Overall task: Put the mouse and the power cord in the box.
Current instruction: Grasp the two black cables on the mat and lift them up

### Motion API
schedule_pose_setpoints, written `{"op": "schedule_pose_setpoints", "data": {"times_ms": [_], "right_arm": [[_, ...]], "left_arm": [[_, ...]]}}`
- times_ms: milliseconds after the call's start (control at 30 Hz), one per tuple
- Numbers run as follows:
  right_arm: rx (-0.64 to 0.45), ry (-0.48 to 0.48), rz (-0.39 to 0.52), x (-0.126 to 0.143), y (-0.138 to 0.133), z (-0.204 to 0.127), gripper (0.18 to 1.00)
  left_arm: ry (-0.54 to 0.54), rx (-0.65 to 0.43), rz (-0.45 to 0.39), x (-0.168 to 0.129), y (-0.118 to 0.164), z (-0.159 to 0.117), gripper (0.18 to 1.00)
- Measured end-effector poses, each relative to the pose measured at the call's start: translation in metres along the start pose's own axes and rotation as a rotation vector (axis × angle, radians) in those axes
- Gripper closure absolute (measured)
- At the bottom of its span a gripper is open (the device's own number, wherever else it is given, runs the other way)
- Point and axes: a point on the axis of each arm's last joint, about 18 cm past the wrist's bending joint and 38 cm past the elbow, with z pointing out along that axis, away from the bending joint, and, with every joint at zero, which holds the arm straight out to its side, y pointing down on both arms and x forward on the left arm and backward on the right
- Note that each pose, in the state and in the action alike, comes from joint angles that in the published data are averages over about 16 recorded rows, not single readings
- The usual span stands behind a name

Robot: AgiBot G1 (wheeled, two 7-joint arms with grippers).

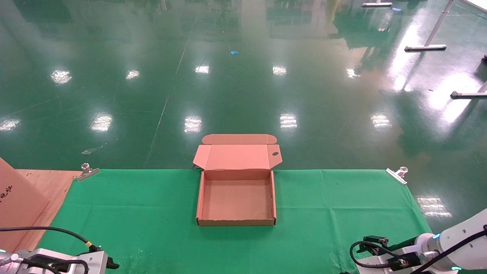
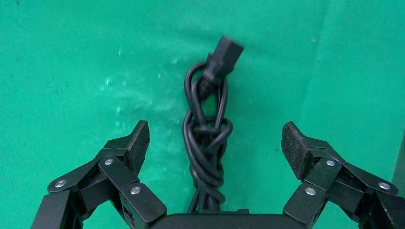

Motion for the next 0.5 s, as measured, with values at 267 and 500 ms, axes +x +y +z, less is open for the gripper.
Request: {"op": "schedule_pose_setpoints", "data": {"times_ms": [267,500], "right_arm": [[0.01,-0.01,0.006,-0.003,0.003,0.002,0.178],[0.008,-0.015,0.011,-0.004,0.006,0.005,0.178]], "left_arm": [[-0.01,-0.033,-0.009,0.002,0.01,0.006,0.184],[-0.019,-0.051,-0.003,0.002,0.015,0.008,0.185]]}}
